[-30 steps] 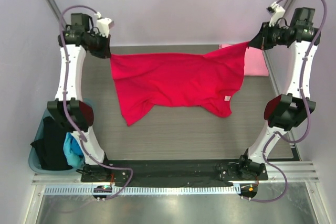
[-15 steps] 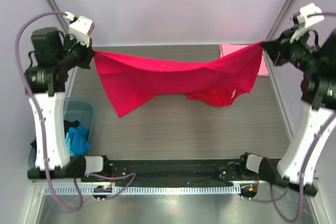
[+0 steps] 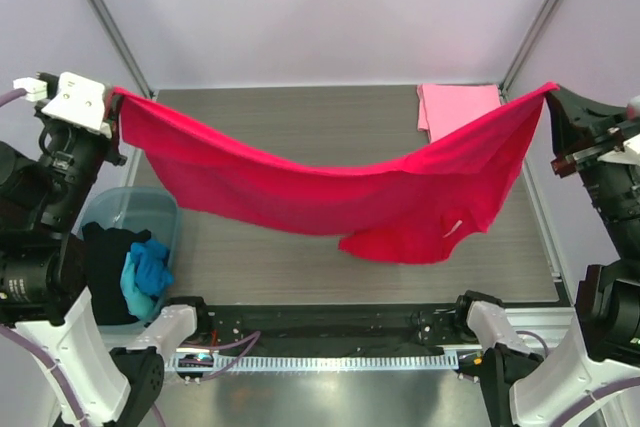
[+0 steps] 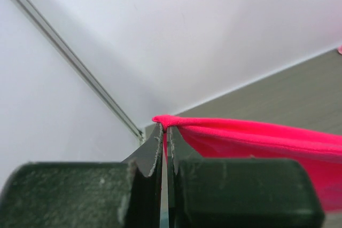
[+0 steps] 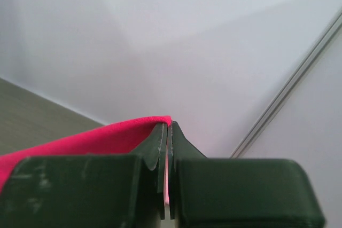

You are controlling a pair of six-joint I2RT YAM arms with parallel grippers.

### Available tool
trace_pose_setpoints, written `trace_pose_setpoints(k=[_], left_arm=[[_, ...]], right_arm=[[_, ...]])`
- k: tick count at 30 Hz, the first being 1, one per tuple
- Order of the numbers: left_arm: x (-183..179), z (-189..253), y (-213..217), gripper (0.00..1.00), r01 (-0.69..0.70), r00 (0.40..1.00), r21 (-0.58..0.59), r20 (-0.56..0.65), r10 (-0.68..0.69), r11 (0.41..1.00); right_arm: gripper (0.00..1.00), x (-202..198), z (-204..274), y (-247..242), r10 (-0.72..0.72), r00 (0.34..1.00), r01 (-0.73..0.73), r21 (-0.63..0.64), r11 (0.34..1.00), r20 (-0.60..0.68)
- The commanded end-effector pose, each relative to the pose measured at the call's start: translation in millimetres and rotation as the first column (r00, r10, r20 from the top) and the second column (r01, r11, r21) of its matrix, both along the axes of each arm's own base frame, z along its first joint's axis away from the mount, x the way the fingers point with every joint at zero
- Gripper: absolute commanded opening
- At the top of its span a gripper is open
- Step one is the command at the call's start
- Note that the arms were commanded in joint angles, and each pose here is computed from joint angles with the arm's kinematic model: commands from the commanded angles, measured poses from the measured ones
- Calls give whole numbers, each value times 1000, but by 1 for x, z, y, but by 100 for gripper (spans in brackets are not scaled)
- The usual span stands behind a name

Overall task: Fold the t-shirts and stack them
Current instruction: Flatten the tshirt out

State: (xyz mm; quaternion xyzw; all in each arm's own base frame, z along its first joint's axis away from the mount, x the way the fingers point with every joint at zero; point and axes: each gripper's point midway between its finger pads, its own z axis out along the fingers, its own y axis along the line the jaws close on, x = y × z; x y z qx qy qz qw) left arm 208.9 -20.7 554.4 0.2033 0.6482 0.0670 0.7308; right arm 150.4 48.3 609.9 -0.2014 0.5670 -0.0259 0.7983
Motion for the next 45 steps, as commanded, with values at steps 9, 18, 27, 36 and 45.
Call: trace_pose_setpoints(k=[9, 18, 27, 36, 45], left_arm=[[89, 25, 25, 0, -111, 994, 56, -3, 112, 992], [202, -139, -4, 0, 116, 902, 39, -423, -88, 993], [305, -311, -14, 0, 124, 699, -59, -703, -129, 991], [387, -386, -2, 0, 19, 690, -24, -723, -30, 1000], [433, -421, 28, 0, -170, 721, 37, -677, 150, 985]], right_arm=[[1, 111, 57, -45, -50, 996, 46, 61, 997, 73], [1, 242, -80, -66, 89, 951, -45, 151, 987, -297], [1, 348, -286, -14, 169, 736, -121, 118, 986, -655], [1, 478, -408, -28, 96, 652, -15, 114, 993, -752], [1, 538, -437, -36, 35, 716, 79, 131, 988, -698]])
